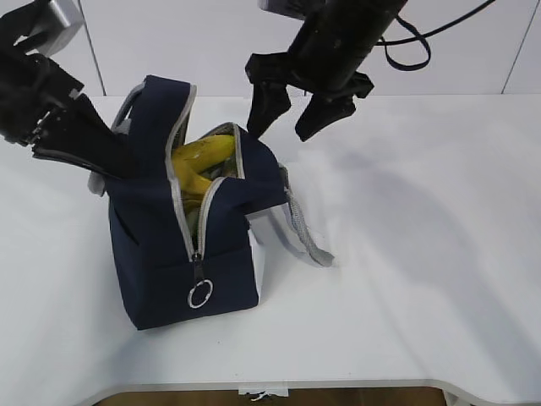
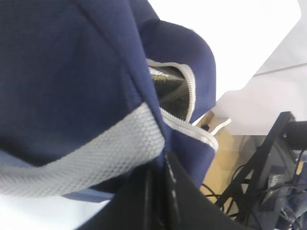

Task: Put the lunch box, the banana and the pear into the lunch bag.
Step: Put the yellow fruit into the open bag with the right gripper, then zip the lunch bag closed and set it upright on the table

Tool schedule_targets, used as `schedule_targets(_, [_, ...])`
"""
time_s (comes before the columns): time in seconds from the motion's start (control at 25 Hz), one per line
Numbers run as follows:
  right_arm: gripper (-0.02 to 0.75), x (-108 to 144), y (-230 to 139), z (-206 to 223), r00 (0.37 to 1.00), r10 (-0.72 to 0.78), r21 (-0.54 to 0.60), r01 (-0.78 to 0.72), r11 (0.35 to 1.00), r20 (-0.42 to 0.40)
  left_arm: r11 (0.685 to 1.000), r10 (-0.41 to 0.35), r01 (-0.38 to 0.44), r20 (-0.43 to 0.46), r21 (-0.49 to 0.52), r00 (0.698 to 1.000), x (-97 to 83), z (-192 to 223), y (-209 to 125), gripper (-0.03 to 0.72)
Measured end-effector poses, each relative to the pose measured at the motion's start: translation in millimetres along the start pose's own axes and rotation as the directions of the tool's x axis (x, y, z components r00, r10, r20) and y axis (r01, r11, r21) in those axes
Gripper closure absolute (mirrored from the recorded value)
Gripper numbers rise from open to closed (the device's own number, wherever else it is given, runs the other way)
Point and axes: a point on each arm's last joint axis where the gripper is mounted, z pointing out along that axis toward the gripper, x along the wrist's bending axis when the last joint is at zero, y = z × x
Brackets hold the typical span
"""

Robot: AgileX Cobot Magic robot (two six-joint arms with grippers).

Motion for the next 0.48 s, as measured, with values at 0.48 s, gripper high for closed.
schedule_targets(0.48, [0.156, -10, -19, 22, 0.994, 0.112, 0.103, -0.113, 0.988, 0.018, 0.999, 0.026, -0.024, -0.041, 0.036, 0.999, 2.7, -1, -4, 0.694])
